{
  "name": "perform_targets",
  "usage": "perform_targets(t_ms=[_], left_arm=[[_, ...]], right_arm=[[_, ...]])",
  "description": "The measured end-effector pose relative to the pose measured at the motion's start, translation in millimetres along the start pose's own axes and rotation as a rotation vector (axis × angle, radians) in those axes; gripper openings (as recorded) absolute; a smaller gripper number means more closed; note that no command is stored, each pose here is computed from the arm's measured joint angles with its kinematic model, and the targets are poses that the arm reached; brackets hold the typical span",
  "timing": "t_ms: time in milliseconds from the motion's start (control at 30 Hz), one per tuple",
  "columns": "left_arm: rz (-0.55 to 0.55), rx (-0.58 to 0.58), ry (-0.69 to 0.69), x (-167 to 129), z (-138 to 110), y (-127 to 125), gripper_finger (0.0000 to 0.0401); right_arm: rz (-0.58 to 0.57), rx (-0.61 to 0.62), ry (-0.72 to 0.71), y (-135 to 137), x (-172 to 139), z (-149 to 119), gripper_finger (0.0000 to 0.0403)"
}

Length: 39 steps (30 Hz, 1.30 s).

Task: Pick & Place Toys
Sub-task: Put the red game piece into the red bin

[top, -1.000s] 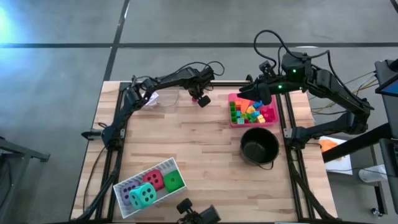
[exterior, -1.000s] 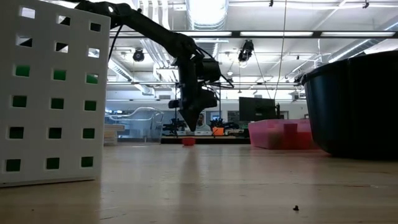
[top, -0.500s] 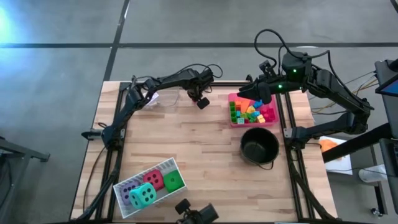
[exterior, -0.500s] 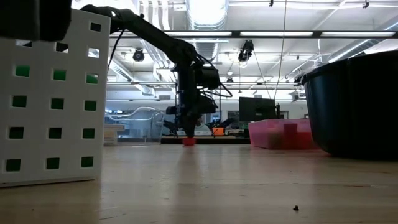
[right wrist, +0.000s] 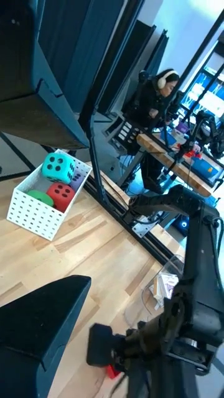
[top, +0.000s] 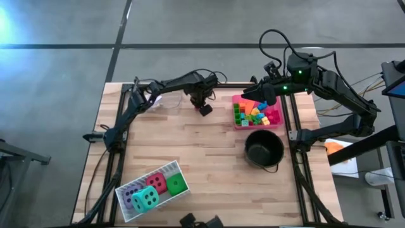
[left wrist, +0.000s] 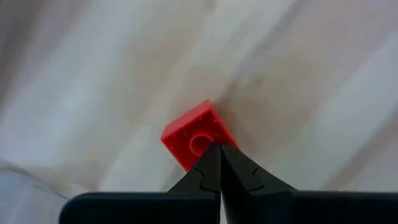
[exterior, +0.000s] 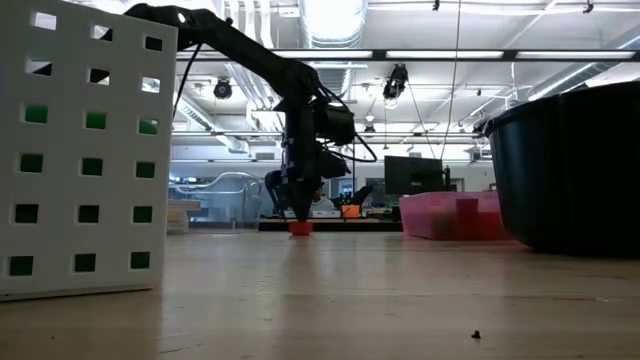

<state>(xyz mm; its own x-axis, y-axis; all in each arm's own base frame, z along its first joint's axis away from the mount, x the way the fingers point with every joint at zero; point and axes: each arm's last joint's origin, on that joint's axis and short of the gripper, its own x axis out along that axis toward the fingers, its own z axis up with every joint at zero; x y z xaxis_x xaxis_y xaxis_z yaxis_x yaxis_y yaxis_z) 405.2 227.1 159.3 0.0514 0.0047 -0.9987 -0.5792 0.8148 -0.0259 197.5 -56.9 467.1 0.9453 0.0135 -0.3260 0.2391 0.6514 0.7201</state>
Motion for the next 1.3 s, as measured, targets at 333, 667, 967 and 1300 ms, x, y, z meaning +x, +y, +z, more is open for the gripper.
perform_targets(t_ms=[333, 667, 967, 1300], left_arm=[[-0.033, 0.181, 0.068, -0.9, -18.6, -69.8, 0.0], [-0.042, 0.249, 0.031, -23.6, -33.7, -110.9, 0.0022], [-0.042, 0.055, 0.015, -33.5, -35.5, -108.1, 0.0158], [-0.028, -0.161, -0.034, -21.1, -28.5, -95.7, 0.0295]], right_arm=[[0.004, -0.011, -0.001, 0.4, -1.0, -0.1, 0.0338], [0.015, -0.032, -0.012, 2.8, -9.4, -1.7, 0.0338], [0.028, -0.061, -0.011, 4.2, -14.4, -3.1, 0.0338], [0.039, -0.065, 0.001, 4.6, -15.6, -3.8, 0.0338]])
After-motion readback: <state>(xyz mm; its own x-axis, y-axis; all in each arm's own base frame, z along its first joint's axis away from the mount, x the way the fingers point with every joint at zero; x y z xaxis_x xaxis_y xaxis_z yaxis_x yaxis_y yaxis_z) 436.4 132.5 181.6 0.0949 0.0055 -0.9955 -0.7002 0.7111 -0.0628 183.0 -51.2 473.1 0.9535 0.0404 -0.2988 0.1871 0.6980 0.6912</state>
